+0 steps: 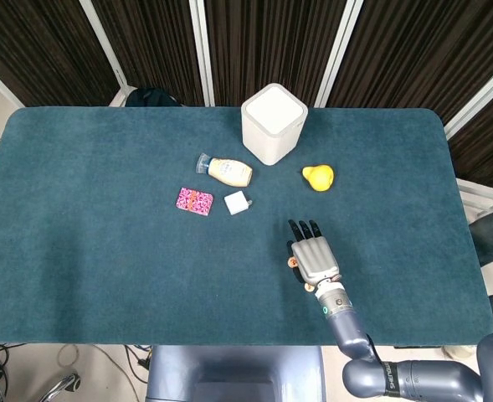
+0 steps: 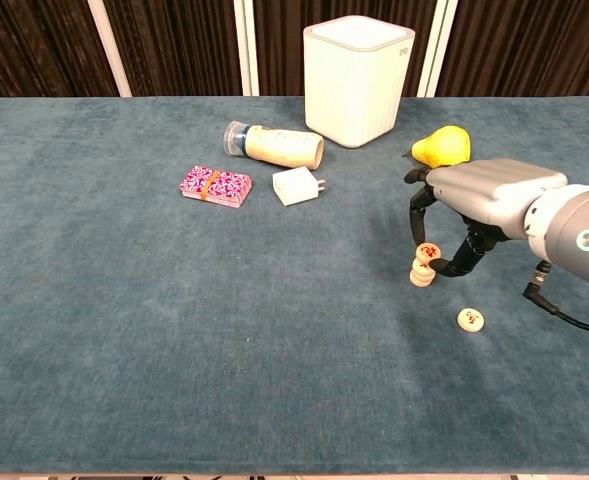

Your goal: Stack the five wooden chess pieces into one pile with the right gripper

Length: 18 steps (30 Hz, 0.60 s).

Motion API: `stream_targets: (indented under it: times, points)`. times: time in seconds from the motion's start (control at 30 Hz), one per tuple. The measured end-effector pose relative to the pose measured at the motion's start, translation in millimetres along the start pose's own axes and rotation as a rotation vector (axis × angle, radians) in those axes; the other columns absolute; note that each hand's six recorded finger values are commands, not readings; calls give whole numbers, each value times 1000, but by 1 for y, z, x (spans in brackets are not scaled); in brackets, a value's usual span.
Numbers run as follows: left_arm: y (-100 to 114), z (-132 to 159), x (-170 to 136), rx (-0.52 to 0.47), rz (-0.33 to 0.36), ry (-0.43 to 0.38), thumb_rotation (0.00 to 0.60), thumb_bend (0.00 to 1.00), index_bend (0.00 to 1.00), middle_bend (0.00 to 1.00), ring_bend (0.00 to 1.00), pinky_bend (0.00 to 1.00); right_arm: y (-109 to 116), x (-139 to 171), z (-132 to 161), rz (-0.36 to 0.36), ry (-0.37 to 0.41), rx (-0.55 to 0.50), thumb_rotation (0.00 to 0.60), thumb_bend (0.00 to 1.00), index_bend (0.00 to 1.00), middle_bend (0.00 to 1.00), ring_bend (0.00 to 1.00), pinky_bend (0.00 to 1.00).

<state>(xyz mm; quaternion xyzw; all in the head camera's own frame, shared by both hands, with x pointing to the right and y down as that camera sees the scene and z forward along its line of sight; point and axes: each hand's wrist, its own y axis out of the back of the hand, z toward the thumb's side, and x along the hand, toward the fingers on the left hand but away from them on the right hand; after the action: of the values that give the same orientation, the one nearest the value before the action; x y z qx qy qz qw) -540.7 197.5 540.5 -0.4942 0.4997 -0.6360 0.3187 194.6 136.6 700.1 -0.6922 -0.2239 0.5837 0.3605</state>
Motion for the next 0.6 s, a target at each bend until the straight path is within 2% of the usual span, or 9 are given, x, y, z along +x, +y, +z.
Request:
stream_targets:
  times: [0.6]
  points:
    - [0,-1,0,1,0,6,600,153,56,0,0,88,-9,-9,-6,17,-30,12,600,417,502,0,0,0]
